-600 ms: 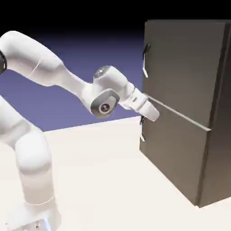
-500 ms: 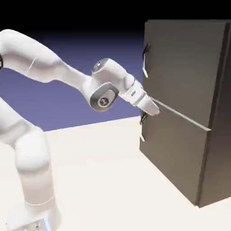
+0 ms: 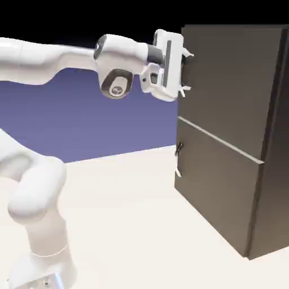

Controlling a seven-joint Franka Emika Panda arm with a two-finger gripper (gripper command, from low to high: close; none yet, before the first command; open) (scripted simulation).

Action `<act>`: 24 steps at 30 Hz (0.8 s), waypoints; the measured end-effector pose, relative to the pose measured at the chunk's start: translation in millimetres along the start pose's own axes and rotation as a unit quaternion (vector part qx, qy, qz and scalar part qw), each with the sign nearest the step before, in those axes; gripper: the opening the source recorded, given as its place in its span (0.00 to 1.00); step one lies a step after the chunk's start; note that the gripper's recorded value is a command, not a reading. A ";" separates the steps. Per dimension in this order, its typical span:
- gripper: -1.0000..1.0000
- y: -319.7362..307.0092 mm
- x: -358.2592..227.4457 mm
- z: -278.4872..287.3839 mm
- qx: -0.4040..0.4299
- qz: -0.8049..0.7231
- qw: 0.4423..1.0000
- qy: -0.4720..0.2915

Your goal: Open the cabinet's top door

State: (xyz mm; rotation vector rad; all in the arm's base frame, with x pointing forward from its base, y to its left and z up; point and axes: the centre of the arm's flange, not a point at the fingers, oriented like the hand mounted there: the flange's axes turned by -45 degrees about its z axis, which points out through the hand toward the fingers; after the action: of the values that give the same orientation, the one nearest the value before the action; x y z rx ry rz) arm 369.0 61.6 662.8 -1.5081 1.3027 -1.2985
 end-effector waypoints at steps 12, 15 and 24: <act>0.50 -38.2 -86.2 -15.4 0.096 0.369 0.924 -0.019; 0.50 -35.9 -113.3 -9.9 0.106 0.453 0.885 -0.034; 0.50 2.9 -196.7 30.8 0.093 0.680 0.723 -0.075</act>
State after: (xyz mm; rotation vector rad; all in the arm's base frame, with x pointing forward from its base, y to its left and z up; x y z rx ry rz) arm 404.4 250.5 610.7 -0.1845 1.5386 -0.2581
